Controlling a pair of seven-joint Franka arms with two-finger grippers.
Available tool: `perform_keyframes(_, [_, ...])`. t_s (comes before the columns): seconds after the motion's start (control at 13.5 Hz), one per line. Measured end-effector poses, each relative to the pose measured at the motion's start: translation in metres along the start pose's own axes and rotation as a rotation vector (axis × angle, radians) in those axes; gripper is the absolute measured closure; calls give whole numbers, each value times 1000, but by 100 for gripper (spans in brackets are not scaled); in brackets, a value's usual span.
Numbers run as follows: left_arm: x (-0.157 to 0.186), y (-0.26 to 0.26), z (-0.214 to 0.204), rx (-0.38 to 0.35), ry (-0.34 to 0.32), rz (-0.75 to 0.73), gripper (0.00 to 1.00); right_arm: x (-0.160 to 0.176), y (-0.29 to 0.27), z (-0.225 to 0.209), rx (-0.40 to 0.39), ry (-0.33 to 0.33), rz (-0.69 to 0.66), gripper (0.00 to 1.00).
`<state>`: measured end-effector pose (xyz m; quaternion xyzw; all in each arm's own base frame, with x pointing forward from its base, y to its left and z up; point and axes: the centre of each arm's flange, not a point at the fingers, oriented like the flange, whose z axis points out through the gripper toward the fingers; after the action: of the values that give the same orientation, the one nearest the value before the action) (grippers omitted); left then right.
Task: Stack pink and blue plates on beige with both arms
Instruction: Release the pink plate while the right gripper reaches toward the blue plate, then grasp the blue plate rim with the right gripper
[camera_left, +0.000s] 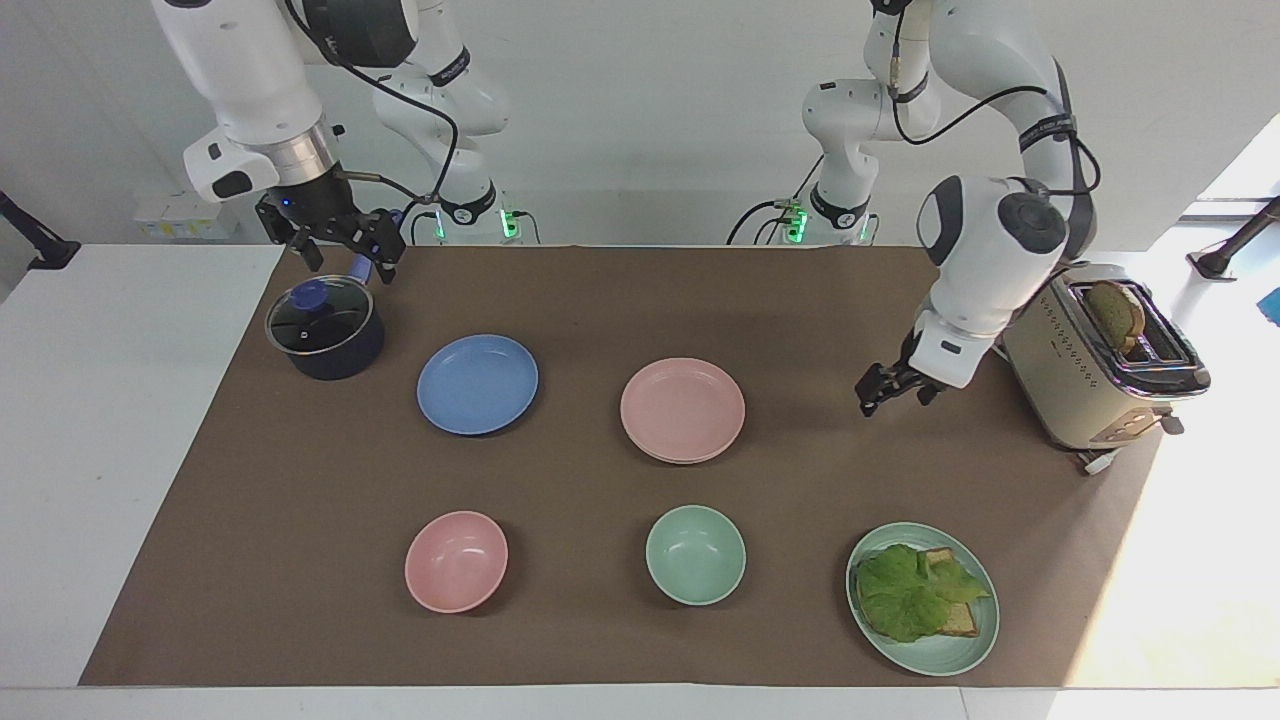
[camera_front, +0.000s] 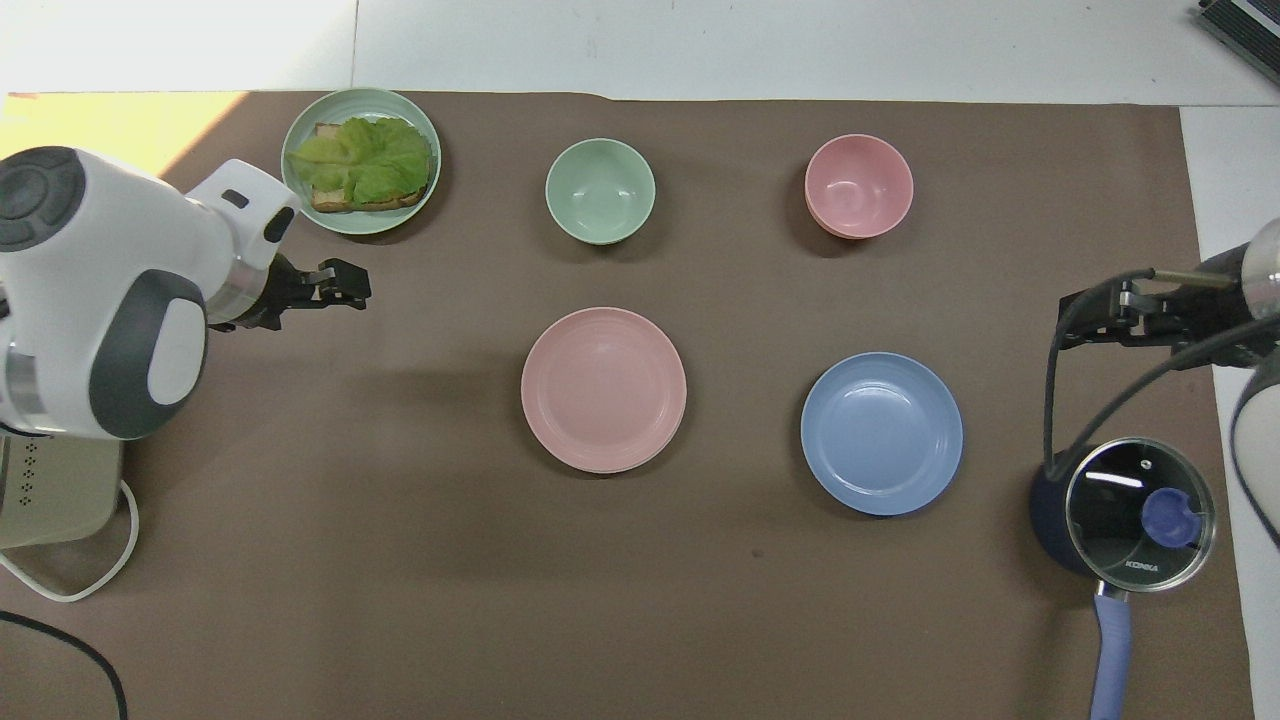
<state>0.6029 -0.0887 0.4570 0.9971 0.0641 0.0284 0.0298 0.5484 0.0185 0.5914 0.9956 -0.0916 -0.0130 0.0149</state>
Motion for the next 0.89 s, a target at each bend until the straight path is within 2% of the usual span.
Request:
perform_keyframes(0.22, [4, -37, -86, 19, -4, 92, 0, 1, -3, 82, 1, 6, -40, 0])
perform_keyframes(0.45, [-6, -42, -154, 23, 7, 113, 0, -11, -3, 169, 16, 26, -76, 0])
perform_keyframes(0.59, [-18, -45, -175, 28, 8, 110, 0, -26, -2, 213, 52, 18, -74, 0])
perform_keyframes(0.89, [-22, -47, -178, 31, 1, 108, 0, -44, 18, 267, 68, 29, -60, 0])
